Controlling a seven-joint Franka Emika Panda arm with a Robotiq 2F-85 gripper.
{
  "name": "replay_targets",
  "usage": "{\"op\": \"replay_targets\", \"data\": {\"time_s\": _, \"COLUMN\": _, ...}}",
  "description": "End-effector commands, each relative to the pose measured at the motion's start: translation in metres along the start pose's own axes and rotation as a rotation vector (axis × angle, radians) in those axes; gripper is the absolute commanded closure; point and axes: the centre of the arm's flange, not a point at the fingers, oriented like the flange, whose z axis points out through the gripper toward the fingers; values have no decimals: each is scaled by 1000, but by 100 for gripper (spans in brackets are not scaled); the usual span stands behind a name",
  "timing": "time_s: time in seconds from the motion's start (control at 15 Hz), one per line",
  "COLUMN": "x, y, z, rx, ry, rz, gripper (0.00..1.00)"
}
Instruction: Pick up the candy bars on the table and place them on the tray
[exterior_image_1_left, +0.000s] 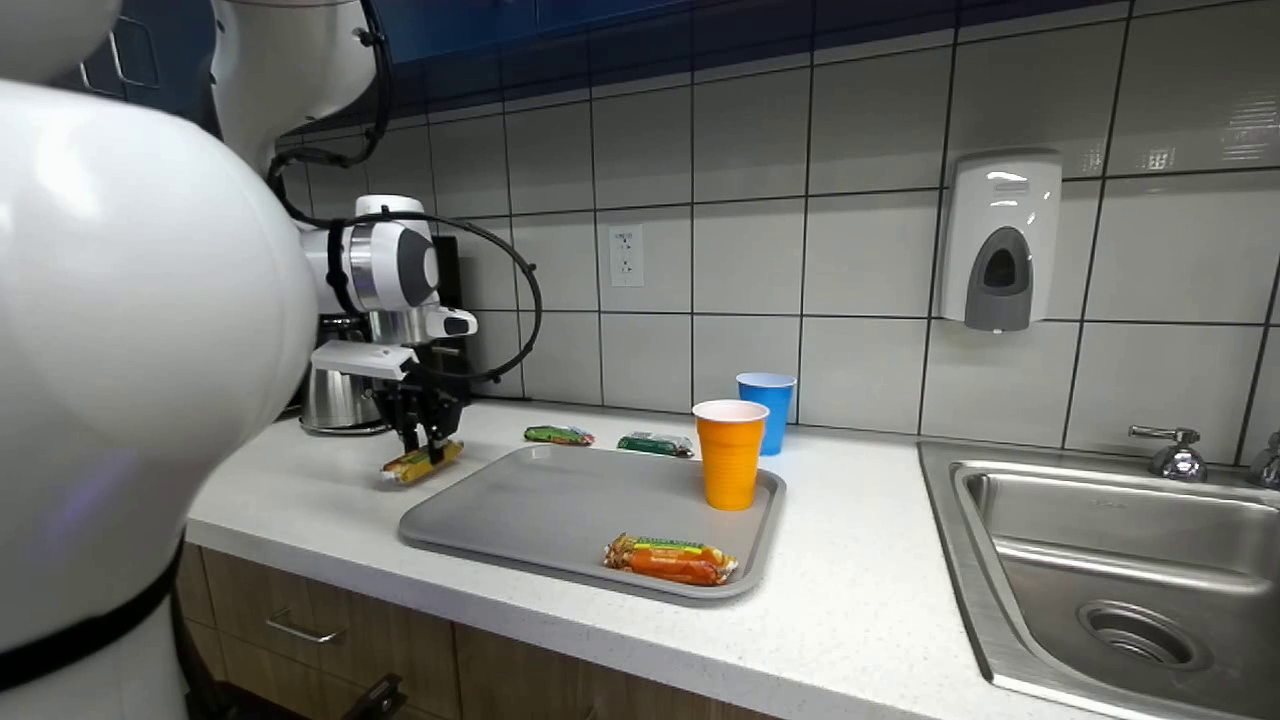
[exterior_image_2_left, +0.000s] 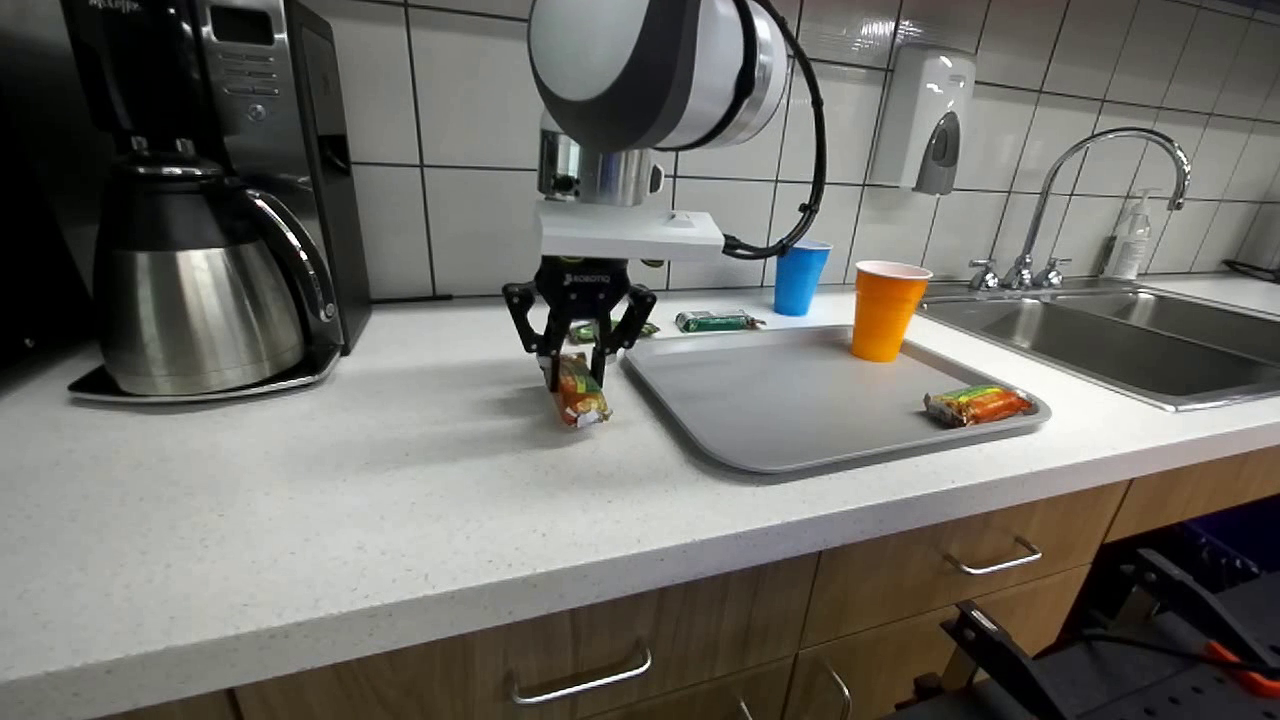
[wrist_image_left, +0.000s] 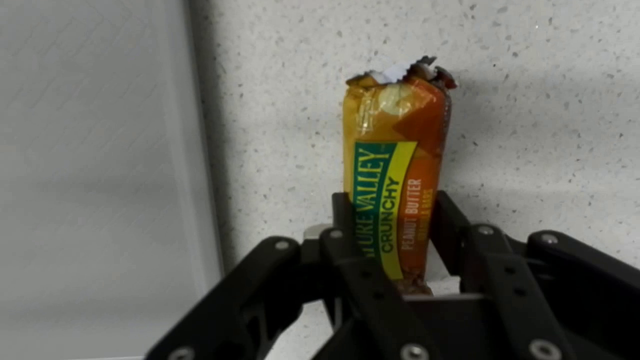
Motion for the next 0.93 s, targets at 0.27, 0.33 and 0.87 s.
{"op": "replay_targets", "data": {"time_s": 0.27, "x": -29, "y": 28, "z": -44, "rx": -21, "ry": 17, "rz": 12, "gripper": 83}}
{"op": "replay_targets", "data": {"time_s": 0.33, "x": -31, "y": 32, "z": -47, "rx": -24, "ry": 16, "rz": 16, "gripper": 83}}
{"op": "replay_targets", "data": {"time_s": 0.87, "x": -50, "y": 78, "z": -58, "rx": -49, "ry": 14, "rz": 91, "gripper": 83}}
